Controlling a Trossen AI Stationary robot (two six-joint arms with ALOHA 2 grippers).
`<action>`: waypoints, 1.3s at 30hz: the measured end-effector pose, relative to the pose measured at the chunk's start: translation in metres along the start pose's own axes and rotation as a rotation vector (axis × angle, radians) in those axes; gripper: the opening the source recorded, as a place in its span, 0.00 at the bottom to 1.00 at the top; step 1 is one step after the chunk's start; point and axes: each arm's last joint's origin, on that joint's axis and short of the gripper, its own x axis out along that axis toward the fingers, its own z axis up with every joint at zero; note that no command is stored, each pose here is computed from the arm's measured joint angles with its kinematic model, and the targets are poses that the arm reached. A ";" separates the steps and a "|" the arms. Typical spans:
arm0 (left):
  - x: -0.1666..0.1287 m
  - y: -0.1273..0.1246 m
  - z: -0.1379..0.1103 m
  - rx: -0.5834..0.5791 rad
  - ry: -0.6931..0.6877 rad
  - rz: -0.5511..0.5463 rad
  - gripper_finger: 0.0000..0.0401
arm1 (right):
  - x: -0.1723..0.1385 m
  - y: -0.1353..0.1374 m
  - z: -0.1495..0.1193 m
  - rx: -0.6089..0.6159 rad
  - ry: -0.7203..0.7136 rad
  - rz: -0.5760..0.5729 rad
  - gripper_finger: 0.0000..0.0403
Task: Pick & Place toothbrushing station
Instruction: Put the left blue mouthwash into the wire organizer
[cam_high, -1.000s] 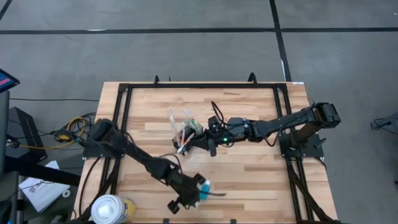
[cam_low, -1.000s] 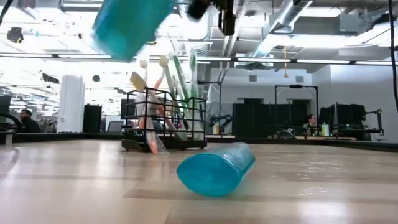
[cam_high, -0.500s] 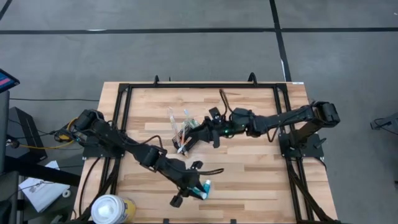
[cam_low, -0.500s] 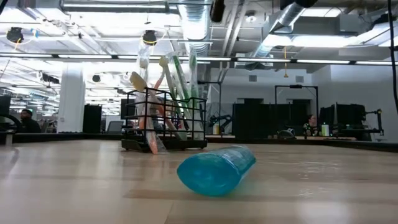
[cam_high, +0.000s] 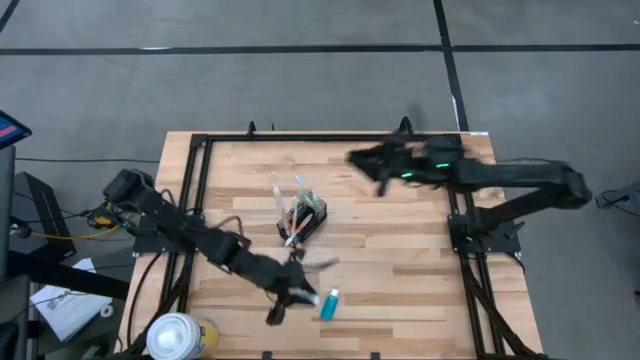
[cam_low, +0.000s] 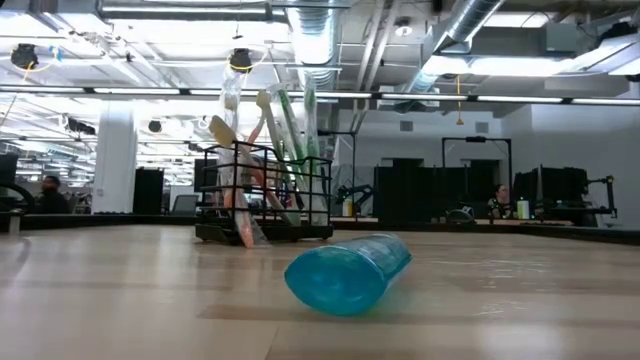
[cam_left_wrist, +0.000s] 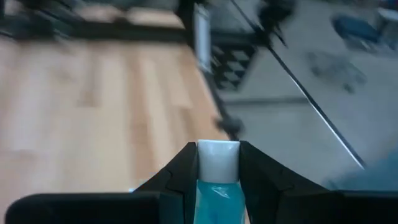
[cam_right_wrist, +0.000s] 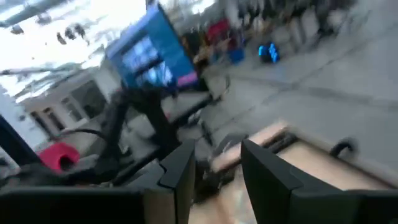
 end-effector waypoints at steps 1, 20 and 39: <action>-0.008 0.006 0.004 -0.008 -0.027 0.038 0.21 | -0.016 0.002 0.011 -0.017 -0.031 -0.010 0.30; -0.123 0.150 0.013 -0.279 -0.890 0.549 0.20 | -0.121 0.022 0.027 -0.107 -0.041 -0.216 0.30; -0.049 0.113 -0.048 -0.310 -0.800 0.597 0.20 | -0.115 0.025 0.020 -0.037 -0.005 -0.198 0.30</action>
